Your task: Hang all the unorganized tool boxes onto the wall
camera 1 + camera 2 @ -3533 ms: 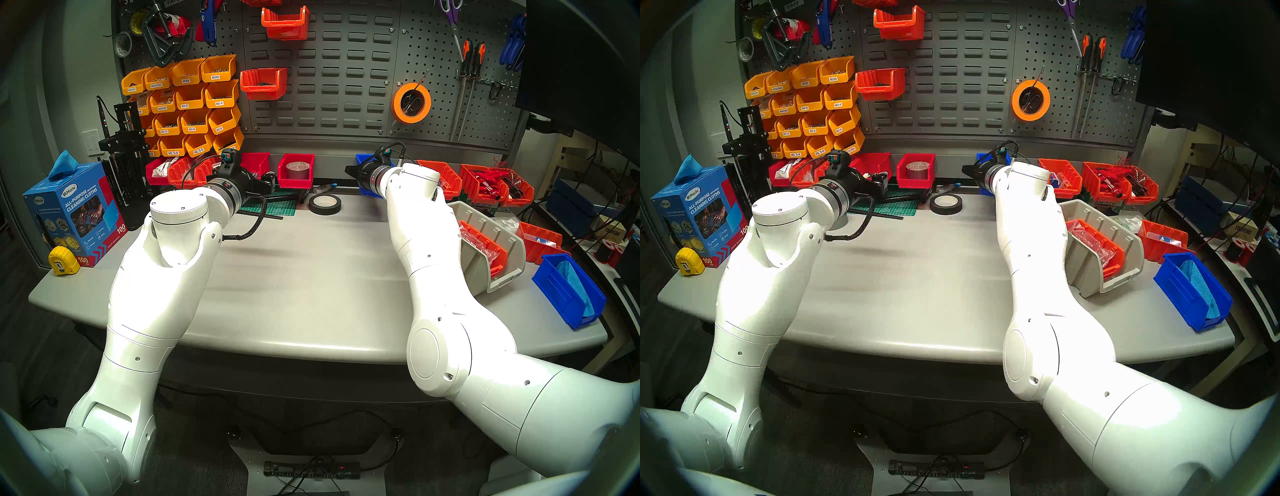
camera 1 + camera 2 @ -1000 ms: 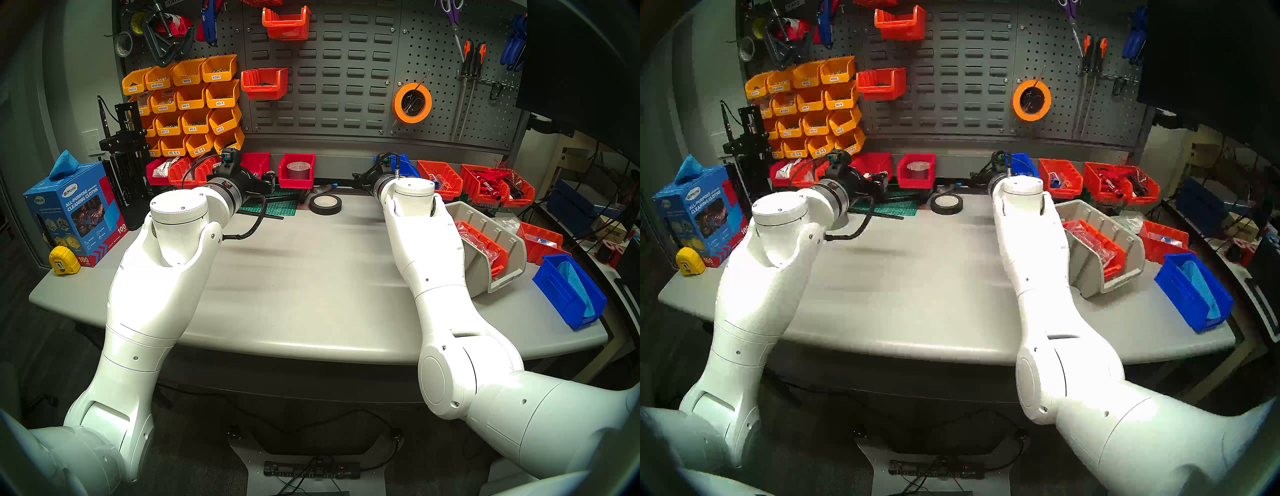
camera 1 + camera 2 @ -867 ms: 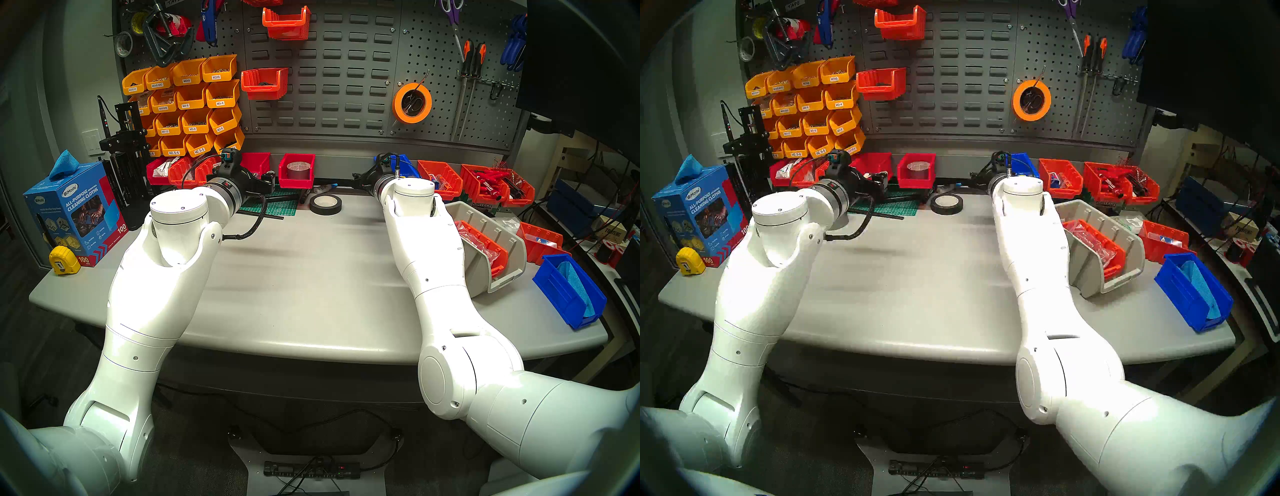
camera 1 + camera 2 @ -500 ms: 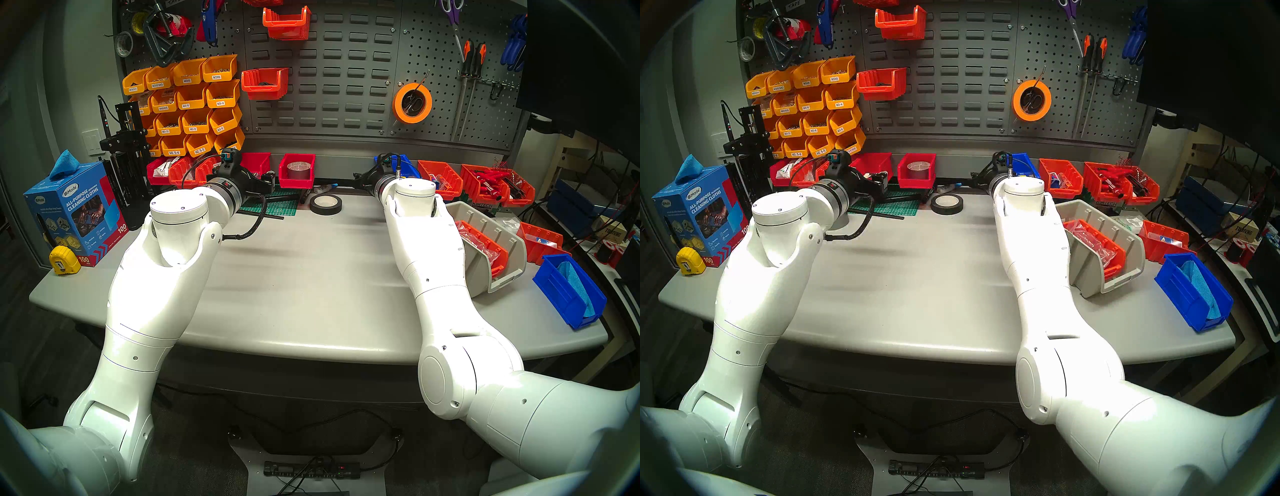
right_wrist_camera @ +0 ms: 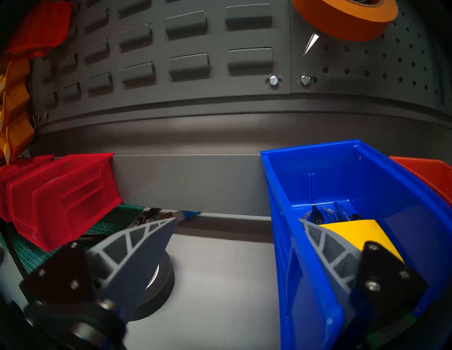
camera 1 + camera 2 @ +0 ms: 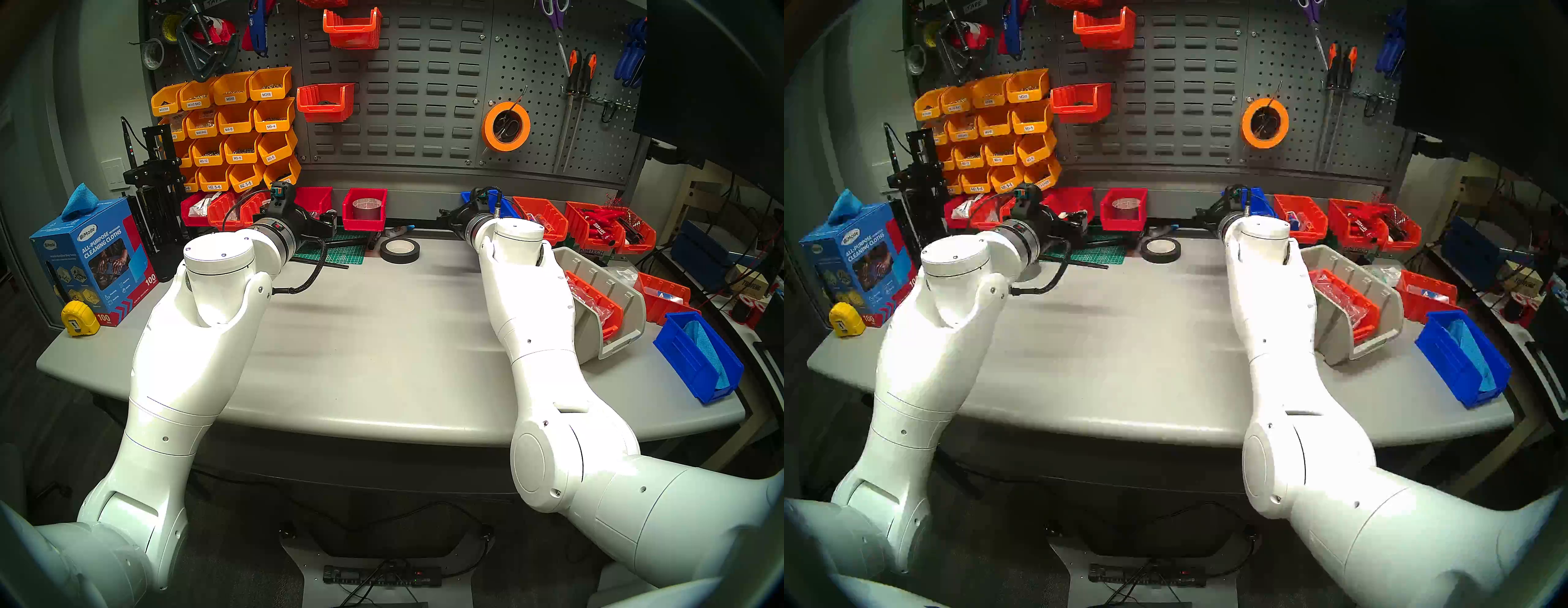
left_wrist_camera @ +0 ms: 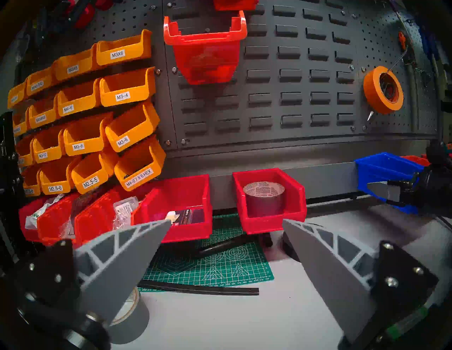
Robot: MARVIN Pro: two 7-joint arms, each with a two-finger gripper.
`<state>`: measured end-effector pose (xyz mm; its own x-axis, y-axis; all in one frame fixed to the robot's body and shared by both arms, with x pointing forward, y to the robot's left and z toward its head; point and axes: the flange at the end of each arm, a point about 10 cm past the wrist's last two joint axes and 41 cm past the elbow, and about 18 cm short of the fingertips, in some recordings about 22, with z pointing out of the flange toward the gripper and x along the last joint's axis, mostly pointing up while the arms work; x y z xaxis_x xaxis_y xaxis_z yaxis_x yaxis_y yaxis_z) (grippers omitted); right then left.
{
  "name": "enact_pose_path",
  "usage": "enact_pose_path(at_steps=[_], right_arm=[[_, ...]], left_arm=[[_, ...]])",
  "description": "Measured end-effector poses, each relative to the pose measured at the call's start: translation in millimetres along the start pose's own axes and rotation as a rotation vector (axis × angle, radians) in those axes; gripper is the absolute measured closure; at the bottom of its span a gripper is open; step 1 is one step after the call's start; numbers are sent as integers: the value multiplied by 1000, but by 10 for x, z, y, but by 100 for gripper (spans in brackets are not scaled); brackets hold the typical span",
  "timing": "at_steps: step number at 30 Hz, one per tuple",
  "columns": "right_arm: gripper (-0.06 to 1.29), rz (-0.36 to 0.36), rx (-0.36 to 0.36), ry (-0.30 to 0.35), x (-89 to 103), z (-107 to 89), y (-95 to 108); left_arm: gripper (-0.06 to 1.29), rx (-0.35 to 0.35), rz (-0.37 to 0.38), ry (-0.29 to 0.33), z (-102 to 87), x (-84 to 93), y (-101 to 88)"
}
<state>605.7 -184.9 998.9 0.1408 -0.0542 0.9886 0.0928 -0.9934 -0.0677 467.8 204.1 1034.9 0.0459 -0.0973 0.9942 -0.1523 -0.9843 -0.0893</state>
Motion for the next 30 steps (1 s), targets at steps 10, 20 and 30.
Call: enact_pose_path(at_steps=[10,20,30], right_arm=[[28,28,-108,7,-9,-99,502],[21,-64,-126,18,-25,-163,634],[19,-152,-132,36,-19,-260,735]], left_arm=[[0,1,-1,-1,0,-2,-2],[0,0,0,-1,0,-2,1],[0,1,1,1,0,1,0]])
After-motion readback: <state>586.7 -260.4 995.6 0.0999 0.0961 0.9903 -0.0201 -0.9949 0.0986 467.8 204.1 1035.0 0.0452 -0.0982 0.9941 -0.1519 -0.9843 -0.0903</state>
